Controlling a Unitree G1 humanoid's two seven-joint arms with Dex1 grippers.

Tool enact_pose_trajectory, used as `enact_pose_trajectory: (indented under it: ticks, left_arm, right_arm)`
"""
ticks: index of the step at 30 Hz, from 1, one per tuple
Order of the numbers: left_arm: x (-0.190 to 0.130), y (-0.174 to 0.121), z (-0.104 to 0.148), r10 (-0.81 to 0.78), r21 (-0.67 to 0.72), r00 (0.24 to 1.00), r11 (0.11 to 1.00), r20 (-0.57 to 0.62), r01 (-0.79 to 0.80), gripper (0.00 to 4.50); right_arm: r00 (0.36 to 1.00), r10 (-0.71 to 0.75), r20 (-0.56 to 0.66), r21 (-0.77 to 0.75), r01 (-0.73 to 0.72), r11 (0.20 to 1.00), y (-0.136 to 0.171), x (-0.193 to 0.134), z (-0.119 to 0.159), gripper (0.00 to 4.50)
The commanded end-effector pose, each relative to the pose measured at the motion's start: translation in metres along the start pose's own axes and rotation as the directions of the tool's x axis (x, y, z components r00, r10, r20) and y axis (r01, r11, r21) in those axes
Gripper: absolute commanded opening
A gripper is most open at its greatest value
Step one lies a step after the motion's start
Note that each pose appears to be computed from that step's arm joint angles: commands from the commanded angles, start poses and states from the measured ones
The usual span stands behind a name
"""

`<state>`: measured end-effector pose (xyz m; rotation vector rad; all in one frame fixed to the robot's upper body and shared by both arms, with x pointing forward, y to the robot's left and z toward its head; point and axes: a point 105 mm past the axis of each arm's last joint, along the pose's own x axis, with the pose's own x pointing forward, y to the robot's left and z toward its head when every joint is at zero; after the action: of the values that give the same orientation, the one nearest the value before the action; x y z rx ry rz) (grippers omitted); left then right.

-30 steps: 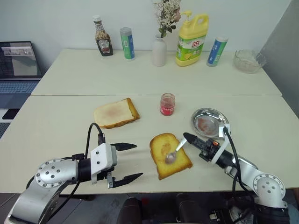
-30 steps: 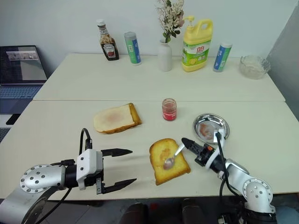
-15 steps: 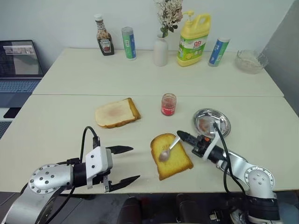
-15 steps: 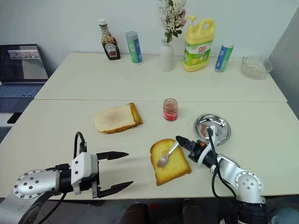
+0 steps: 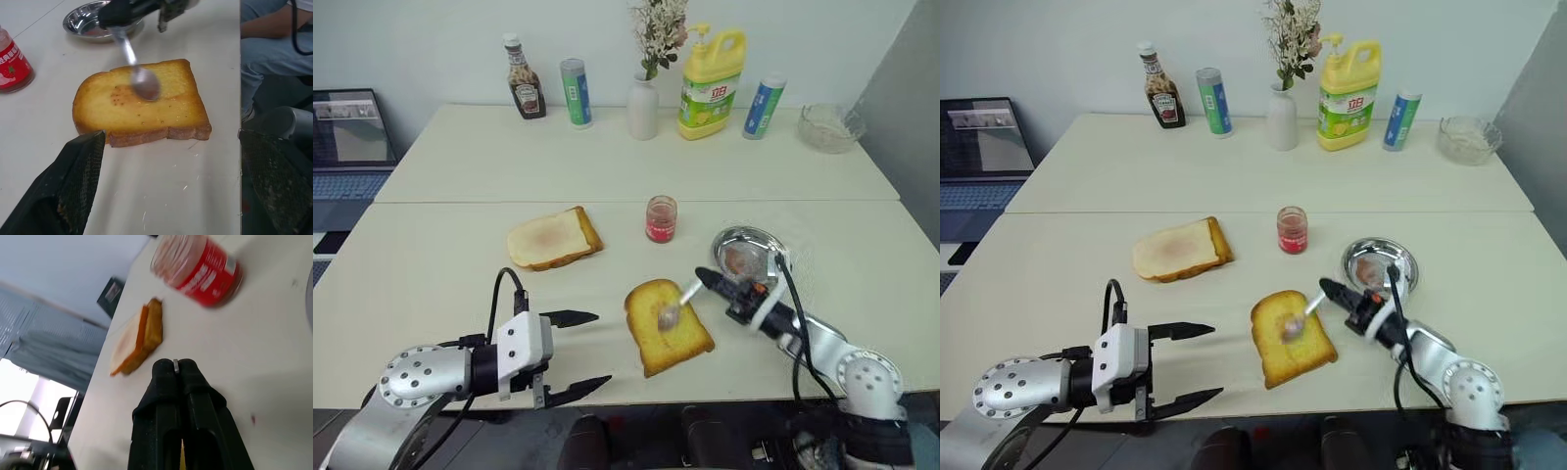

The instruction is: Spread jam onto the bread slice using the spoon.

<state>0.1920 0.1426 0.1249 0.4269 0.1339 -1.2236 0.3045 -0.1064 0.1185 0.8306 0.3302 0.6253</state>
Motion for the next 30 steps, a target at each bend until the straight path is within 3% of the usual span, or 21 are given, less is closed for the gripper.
enact_pose_trajectory:
  ticks: [1, 8, 16, 19, 24, 30]
  left_arm:
    - [0.0, -0.002, 0.005, 0.001, 0.037, 1.0, 0.999, 0.011, -0.001, 4.5]
    - [-0.002, 0.0, 0.003, 0.008, 0.042, 1.0, 0.999, 0.008, -0.008, 4.5]
    - [-0.002, 0.002, 0.001, 0.011, 0.043, 1.0, 0.999, 0.007, -0.012, 4.5]
    - [-0.001, 0.005, 0.002, 0.015, 0.047, 1.0, 0.999, 0.012, -0.016, 4.5]
    - [0.001, 0.009, 0.003, 0.02, 0.05, 1.0, 0.999, 0.018, -0.021, 4.5]
    - [0.004, 0.01, 0.006, 0.023, 0.056, 0.999, 0.998, 0.026, -0.024, 4.5]
  right_arm:
    - [0.998, -0.042, 0.056, -0.021, 0.044, 0.999, -0.005, 0.002, 0.011, 0.03]
    - [0.99, 0.045, -0.134, -0.009, -0.046, 0.999, 0.004, -0.018, -0.018, 0.03]
    - [0.976, 0.048, -0.214, -0.037, -0.057, 0.998, 0.001, -0.042, -0.023, 0.03]
    - [0.984, 0.061, -0.169, -0.048, -0.07, 0.996, 0.002, -0.043, -0.011, 0.03]
    - [0.999, 0.046, 0.009, -0.043, -0.046, 0.998, 0.003, -0.026, 0.023, 0.03]
    - [1.0, -0.002, -0.006, -0.065, 0.001, 0.998, -0.008, -0.017, 0.019, 0.03]
